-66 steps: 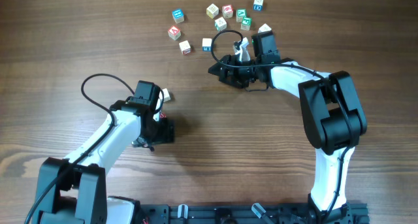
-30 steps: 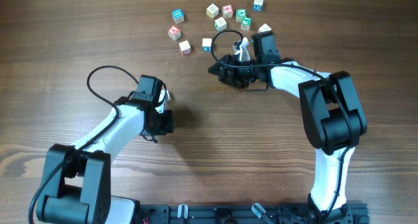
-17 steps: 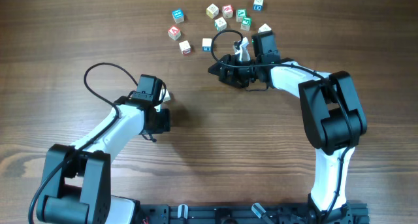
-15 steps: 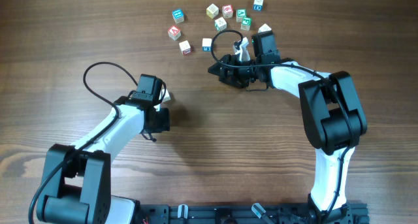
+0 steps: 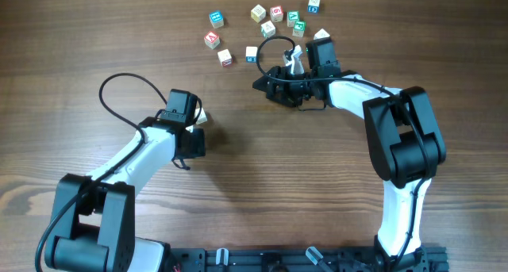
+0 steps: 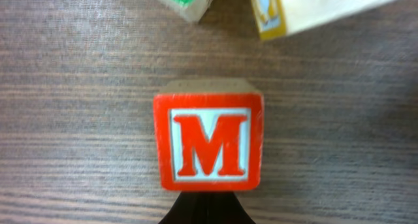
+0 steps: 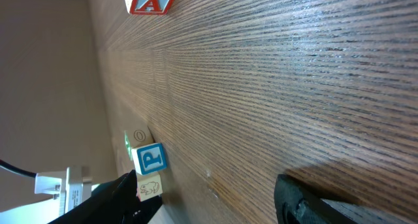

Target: Form a circle

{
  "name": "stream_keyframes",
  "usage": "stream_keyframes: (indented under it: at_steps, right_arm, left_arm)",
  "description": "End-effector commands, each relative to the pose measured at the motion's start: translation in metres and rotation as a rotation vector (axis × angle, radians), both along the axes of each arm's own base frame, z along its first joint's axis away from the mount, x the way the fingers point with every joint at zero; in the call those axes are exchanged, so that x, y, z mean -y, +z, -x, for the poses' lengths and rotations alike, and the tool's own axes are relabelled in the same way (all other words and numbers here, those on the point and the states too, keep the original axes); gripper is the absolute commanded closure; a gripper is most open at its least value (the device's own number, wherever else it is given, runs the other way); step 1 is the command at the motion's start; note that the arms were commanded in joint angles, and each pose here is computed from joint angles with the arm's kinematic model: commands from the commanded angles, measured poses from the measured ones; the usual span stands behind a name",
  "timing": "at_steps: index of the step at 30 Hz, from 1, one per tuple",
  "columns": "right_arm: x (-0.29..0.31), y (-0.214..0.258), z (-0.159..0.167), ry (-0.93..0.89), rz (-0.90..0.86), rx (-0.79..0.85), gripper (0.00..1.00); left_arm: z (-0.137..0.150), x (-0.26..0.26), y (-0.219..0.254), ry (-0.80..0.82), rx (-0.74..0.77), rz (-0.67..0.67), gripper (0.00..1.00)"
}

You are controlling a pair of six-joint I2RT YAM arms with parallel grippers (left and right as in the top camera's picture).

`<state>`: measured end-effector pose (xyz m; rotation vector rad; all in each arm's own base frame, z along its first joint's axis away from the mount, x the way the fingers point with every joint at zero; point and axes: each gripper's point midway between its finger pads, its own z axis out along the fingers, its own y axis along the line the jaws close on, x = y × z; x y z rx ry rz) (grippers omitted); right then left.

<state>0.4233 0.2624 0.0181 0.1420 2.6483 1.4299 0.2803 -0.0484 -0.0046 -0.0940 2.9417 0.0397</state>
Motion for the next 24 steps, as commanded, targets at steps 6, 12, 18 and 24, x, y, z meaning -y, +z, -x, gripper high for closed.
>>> stream_keyframes:
  at_steps: [6, 12, 18, 24]
  right_arm:
    - [0.022, -0.045, 0.001, -0.081, 0.143, -0.049, 0.31]
    - [0.022, -0.045, 0.001, -0.081, 0.143, -0.049, 0.3]
    - [0.022, -0.045, 0.001, -0.081, 0.143, -0.049, 0.3]
    - [0.022, -0.045, 0.001, -0.081, 0.143, -0.049, 0.3]
  left_arm:
    - [0.014, -0.011, -0.012, 0.03, -0.058, -0.036, 0.96]
    - [0.005, -0.026, -0.011, 0.093, -0.029, -0.028, 0.96]
    - [-0.002, -0.032, -0.01, 0.119, -0.003, -0.022, 0.96]
    - [-0.015, -0.03, -0.007, 0.145, 0.053, -0.002, 0.96]
